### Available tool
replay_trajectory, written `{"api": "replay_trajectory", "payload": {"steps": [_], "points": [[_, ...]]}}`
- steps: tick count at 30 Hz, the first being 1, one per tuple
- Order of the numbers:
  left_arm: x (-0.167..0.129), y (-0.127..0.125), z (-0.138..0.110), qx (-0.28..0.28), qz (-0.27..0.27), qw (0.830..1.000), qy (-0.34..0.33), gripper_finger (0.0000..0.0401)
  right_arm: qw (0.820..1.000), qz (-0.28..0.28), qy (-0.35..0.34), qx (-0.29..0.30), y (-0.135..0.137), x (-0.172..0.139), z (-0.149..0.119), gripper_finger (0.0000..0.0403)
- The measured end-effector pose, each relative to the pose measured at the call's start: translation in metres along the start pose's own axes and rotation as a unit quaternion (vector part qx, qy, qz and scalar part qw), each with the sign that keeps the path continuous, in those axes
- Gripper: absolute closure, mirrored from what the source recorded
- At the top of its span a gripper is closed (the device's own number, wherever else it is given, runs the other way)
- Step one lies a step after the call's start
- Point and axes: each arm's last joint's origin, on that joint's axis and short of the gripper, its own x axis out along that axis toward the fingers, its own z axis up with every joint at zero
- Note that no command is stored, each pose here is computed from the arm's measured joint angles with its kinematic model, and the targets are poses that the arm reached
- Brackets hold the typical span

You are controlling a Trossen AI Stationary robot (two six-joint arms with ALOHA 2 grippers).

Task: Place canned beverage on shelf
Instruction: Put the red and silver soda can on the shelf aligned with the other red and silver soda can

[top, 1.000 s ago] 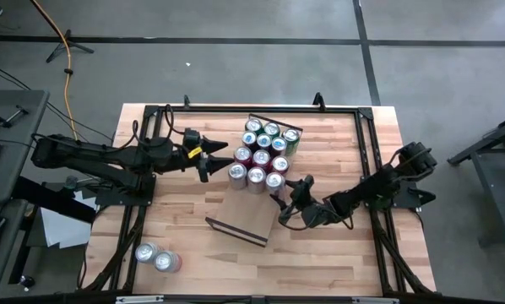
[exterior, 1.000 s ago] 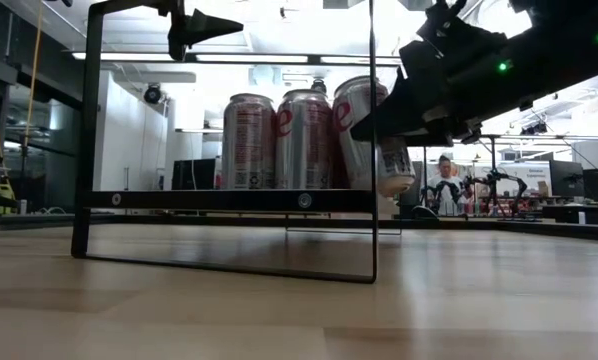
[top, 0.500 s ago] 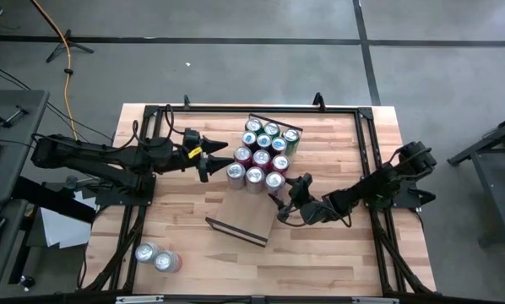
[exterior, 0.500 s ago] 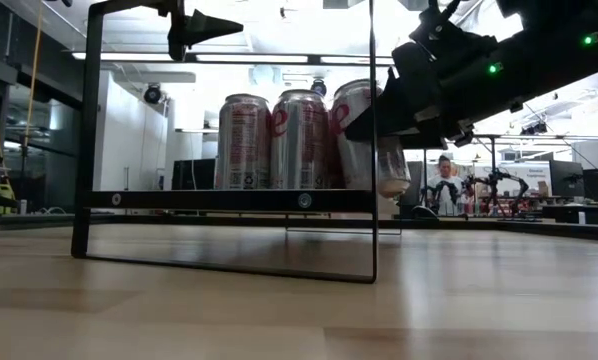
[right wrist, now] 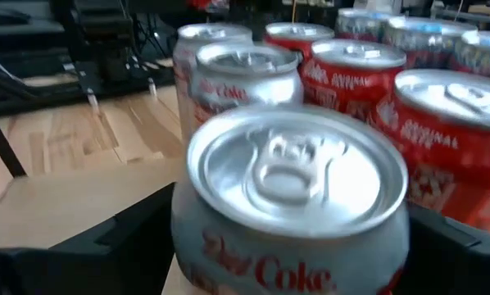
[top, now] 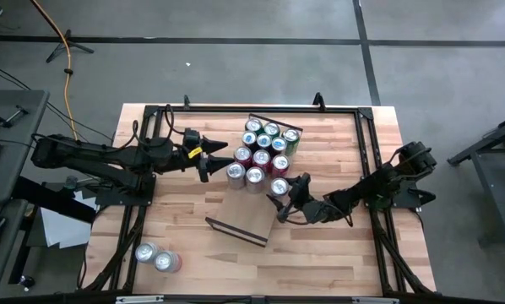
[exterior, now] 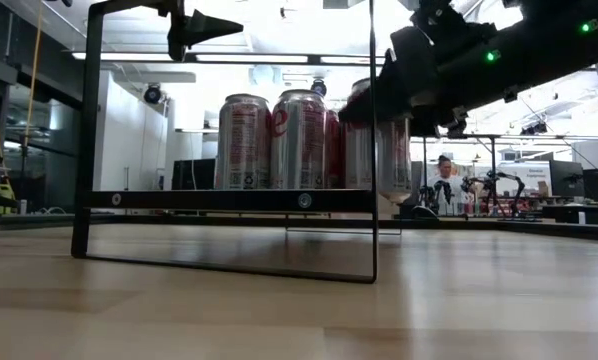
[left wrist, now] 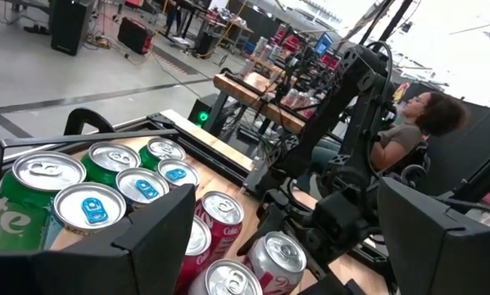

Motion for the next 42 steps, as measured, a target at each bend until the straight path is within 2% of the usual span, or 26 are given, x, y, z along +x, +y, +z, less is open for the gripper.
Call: {"api": "replay_trajectory", "payload": {"steps": [12, 16, 19, 22, 26, 28, 31, 36, 39, 40, 42], "points": [[0.000, 0.001, 0.000, 0.006, 0.009, 1.000, -0.004, 0.0105, 0.998, -0.007, -0.062, -0.017, 0.002, -0.002, 0.020, 0.0064], [0.000, 0.001, 0.000, 0.018, 0.010, 1.000, -0.005, 0.0105, 0.996, -0.015, -0.085, -0.018, -0.002, -0.008, 0.037, 0.0064], [0.000, 0.001, 0.000, 0.017, 0.011, 1.000, -0.005, 0.0105, 0.994, -0.021, -0.110, 0.008, -0.010, -0.019, 0.061, 0.0064], [0.000, 0.001, 0.000, 0.017, 0.011, 1.000, -0.005, 0.0105, 0.991, -0.009, -0.128, 0.026, -0.020, -0.037, 0.086, 0.0064], [0.000, 0.001, 0.000, 0.017, 0.011, 1.000, -0.006, 0.0105, 0.991, 0.057, -0.112, 0.034, -0.032, -0.071, 0.105, 0.0078], [0.000, 0.001, 0.000, 0.017, 0.011, 1.000, -0.006, 0.0105, 0.992, 0.092, -0.075, 0.051, -0.038, -0.086, 0.104, 0.0096], [0.000, 0.001, 0.000, 0.017, 0.010, 1.000, -0.005, 0.0105, 0.988, 0.135, 0.017, 0.076, -0.046, -0.102, 0.088, 0.0141], [0.000, 0.001, 0.000, 0.026, 0.011, 1.000, -0.006, 0.0105, 0.960, 0.204, 0.158, 0.109, -0.036, -0.117, 0.058, 0.0268], [0.000, 0.001, 0.001, 0.029, 0.013, 0.999, -0.007, 0.0105, 0.955, 0.200, 0.196, 0.101, -0.025, -0.114, 0.041, 0.0367], [0.000, 0.002, 0.001, 0.030, 0.017, 0.999, -0.008, 0.0105, 0.956, 0.189, 0.202, 0.096, -0.022, -0.111, 0.035, 0.0384], [0.000, 0.002, 0.001, 0.030, 0.024, 0.999, -0.010, 0.0105, 0.960, 0.160, 0.210, 0.093, -0.018, -0.101, 0.024, 0.0385]]}}
